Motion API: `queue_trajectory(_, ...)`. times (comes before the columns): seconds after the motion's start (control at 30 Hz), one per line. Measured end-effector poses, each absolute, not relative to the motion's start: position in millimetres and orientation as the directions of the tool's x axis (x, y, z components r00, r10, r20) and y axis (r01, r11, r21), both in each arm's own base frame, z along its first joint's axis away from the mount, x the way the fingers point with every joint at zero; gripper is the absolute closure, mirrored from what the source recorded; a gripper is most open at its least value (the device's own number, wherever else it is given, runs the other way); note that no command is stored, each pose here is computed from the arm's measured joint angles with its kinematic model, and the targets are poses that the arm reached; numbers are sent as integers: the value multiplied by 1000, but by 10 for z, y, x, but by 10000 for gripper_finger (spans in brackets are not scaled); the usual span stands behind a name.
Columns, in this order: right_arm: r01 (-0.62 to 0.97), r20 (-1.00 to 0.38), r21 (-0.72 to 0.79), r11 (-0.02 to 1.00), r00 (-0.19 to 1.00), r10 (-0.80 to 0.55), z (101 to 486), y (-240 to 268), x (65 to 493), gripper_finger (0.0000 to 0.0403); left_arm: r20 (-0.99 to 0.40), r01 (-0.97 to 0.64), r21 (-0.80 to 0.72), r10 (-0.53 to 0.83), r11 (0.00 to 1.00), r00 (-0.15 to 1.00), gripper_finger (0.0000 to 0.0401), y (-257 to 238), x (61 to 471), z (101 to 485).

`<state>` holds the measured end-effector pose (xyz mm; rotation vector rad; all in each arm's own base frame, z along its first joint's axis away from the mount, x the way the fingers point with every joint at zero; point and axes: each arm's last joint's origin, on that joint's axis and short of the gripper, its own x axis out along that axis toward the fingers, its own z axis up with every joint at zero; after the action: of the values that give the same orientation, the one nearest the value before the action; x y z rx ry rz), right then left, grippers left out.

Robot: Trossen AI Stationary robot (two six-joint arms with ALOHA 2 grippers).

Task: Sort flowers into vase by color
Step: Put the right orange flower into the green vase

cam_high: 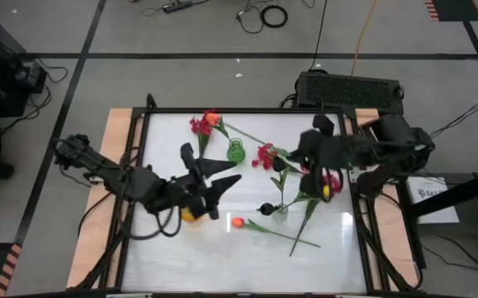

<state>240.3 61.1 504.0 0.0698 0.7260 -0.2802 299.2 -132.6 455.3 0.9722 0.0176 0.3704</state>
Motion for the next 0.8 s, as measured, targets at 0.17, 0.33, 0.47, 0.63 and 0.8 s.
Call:
queue_trajectory(0.17, 314, -679, -1, 950, 697, -231, 5039, 378, 2461, 401, 136, -294, 883, 400, 366, 906, 230, -1294, 3231, 4558)
queue_trajectory(0.33, 301, -698, 63, 952, 695, -173, 5038, 209, 2496, 401, 122, -287, 922, 507, 261, 853, 216, -1058, 3389, 4640)
queue_trajectory(0.47, 296, -702, 104, 950, 698, -140, 5031, 78, 2545, 401, 39, -176, 962, 535, 207, 844, 205, -796, 3477, 4587)
queue_trajectory(0.63, 275, -711, 129, 953, 696, -104, 5019, -29, 2571, 401, -19, -105, 979, 590, 175, 807, 204, -474, 3537, 4517)
queue_trajectory(0.8, 260, -713, 97, 961, 691, -115, 5008, -105, 2591, 401, -27, -51, 990, 543, 129, 839, 204, -405, 3587, 4491)
